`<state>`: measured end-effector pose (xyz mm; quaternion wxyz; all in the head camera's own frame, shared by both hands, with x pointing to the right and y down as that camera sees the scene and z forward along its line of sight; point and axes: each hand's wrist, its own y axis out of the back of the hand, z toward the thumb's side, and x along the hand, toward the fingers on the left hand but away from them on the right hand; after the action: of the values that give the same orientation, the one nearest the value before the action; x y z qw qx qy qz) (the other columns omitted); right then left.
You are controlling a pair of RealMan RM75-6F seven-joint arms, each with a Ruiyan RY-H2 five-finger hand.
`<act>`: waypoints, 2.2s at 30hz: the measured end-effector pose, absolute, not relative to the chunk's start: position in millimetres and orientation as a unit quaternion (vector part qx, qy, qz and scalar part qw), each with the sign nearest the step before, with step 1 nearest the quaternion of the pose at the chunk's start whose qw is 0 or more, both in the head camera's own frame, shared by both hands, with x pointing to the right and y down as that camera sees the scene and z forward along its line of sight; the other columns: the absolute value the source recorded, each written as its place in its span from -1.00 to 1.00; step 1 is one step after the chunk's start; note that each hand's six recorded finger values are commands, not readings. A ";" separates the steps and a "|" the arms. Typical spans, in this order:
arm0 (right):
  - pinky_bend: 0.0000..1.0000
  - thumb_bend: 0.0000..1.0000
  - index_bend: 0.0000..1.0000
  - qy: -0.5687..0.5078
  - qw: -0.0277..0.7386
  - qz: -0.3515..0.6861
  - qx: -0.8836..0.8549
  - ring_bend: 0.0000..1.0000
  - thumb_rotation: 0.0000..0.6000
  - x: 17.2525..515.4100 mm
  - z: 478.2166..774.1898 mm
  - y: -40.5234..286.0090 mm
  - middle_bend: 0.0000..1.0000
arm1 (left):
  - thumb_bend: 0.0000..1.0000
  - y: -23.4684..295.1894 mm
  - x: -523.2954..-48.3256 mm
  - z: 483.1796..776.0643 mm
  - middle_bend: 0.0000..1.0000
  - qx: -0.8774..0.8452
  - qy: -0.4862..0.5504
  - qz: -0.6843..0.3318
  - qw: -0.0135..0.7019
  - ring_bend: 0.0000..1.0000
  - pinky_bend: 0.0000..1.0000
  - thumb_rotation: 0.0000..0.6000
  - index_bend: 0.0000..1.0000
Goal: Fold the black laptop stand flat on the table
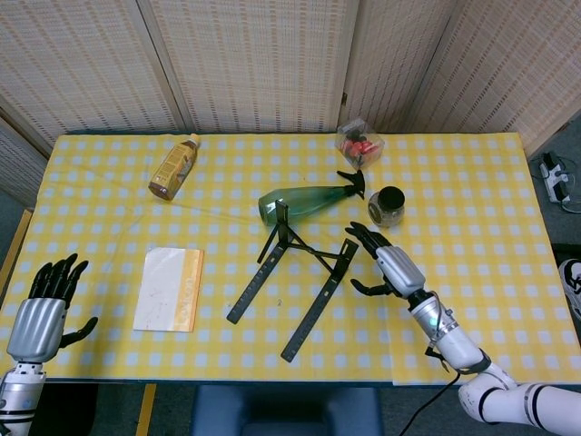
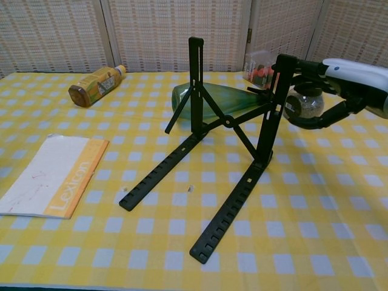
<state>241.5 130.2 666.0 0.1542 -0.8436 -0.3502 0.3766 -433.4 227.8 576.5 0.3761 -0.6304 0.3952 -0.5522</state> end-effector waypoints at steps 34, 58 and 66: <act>-0.69 -0.27 -0.37 -0.339 0.126 0.453 -0.815 -0.57 1.00 216.1 720.9 124.5 -0.65 | -0.49 229.4 -437.1 581.6 -0.93 -0.631 0.393 -0.557 0.370 -0.99 -1.00 1.00 -1.00; -0.66 0.21 -0.21 -0.343 0.137 0.471 -0.802 -0.53 1.00 220.0 730.2 110.8 -0.58 | -0.49 229.5 -437.4 583.6 -0.93 -0.633 0.393 -0.556 0.368 -0.99 -1.00 1.00 -1.00; -0.64 0.27 -0.18 -0.326 0.147 0.470 -0.807 -0.53 1.00 214.7 730.9 106.3 -0.56 | -0.49 229.3 -437.0 583.1 -0.93 -0.632 0.393 -0.557 0.369 -0.99 -1.00 1.00 -1.00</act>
<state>214.7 106.3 730.9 0.1474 -0.8069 -0.3256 0.4703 -437.0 229.3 583.1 0.3685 -0.6319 0.3930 -0.5572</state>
